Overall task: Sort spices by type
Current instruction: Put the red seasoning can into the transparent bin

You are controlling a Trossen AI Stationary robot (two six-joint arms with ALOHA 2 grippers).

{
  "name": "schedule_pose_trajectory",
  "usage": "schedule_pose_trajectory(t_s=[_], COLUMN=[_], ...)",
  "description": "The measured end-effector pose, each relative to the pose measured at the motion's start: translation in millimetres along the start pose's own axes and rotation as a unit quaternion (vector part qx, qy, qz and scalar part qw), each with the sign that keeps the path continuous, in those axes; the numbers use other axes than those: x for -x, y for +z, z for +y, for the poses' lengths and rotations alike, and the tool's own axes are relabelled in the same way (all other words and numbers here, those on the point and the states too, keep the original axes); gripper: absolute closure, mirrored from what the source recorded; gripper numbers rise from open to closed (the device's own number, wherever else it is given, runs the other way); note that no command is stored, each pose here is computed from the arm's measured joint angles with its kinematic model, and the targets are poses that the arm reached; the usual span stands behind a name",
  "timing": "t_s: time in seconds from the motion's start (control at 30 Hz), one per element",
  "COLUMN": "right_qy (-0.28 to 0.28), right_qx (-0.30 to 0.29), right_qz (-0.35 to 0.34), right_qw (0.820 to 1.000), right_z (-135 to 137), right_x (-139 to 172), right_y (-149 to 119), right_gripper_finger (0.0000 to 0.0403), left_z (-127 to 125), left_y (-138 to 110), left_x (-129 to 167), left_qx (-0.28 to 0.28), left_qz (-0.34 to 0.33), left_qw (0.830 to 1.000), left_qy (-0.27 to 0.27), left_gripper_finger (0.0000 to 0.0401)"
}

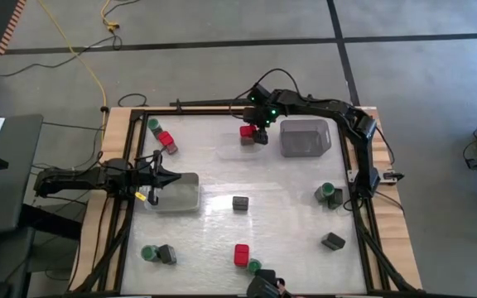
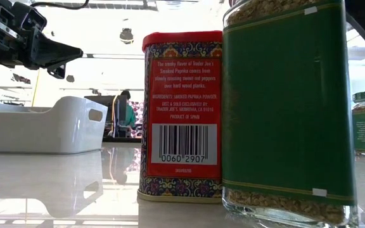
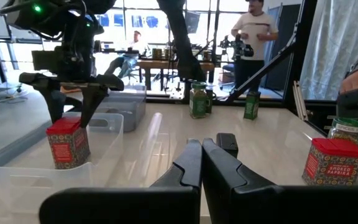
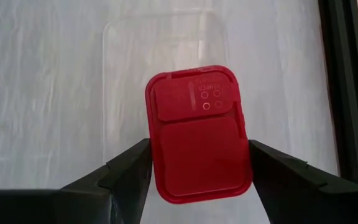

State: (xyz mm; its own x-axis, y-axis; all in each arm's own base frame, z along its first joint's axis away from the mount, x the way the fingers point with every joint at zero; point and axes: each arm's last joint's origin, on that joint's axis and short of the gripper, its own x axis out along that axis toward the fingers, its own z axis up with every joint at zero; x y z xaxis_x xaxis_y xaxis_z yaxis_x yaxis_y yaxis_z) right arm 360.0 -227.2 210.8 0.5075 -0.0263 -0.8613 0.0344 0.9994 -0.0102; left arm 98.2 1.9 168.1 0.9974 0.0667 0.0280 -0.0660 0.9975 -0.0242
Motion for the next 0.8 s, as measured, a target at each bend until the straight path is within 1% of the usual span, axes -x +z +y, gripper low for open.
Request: schedule_pose_trajectory(t_s=[0.5,0.8], right_qy=[-0.002,-0.004], right_qx=[0.0,-0.038], right_qz=[-0.004,0.0], right_qw=[1.0,0.999], right_z=[-0.5,-5.0], right_x=[1.8,3.3], right_y=[0.6,-2.6], right_gripper_finger=[0.0117,0.0117], left_z=[0.0,0.0], left_y=[0.0,0.0], left_x=[0.0,0.0], left_qx=[0.0,0.0], left_qz=[0.0,0.0], left_qw=[1.0,1.0], left_qy=[0.0,0.0], left_gripper_finger=[0.0401,0.0401])
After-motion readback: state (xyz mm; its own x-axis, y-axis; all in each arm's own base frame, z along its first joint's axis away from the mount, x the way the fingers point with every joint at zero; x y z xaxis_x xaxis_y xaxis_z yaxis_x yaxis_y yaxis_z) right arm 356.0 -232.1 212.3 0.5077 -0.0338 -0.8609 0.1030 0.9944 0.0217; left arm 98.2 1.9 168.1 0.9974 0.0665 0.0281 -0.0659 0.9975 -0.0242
